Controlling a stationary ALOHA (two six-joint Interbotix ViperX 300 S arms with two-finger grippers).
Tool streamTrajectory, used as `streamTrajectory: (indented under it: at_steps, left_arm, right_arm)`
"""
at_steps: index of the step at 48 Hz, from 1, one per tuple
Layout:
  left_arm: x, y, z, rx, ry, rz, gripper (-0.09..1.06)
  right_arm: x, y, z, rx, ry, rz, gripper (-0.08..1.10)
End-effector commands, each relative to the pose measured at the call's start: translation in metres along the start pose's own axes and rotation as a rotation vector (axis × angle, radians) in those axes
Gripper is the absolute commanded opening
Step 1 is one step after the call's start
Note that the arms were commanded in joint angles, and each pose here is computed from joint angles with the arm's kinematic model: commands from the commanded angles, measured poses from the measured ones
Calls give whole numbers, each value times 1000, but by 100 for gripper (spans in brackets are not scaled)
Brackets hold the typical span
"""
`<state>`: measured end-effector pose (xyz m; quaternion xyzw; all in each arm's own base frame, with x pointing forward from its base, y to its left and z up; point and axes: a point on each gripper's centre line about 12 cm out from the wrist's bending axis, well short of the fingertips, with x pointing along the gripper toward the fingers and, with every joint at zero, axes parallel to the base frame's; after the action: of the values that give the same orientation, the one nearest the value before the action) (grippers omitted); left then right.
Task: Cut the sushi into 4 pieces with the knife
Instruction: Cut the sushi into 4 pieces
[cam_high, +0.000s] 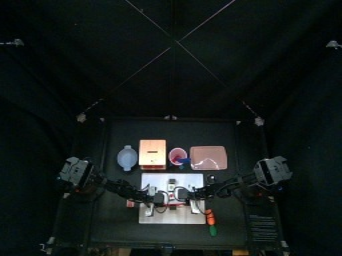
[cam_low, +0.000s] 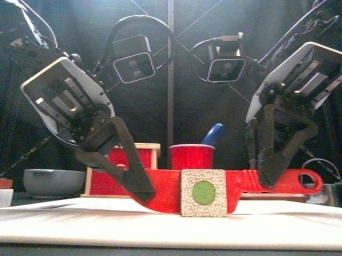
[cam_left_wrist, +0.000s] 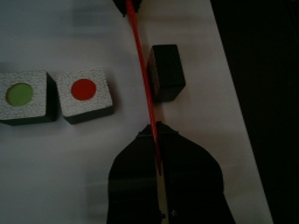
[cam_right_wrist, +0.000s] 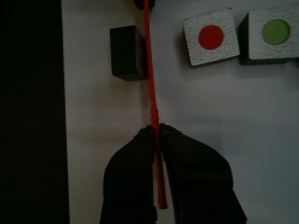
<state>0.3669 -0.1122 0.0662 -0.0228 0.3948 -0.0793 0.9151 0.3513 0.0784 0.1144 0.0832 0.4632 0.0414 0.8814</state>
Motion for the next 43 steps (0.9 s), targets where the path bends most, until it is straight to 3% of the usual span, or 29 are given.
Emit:
streamTrajectory:
  at_steps: [1,5,11,22,33,43]
  left_arm:
    - [3,-2,-7,14,26,-3,21]
    - [-2,-1,3,4,-3,-3,22]
    - [-17,-4,22,10,-65,-15,25]
    - [-46,0,50,24,-170,-22,50]
    - [-64,10,65,42,-230,-8,78]
    - [-85,19,69,37,-272,6,84]
  right_arm:
    - [1,1,11,-4,-37,4,7]
    - [-3,1,14,-5,-51,4,7]
    - [-18,4,24,-17,-95,15,7]
    - [-52,7,32,-37,-159,31,7]
    - [-88,3,12,-17,-145,43,7]
    - [-123,-3,-20,56,-86,68,8]
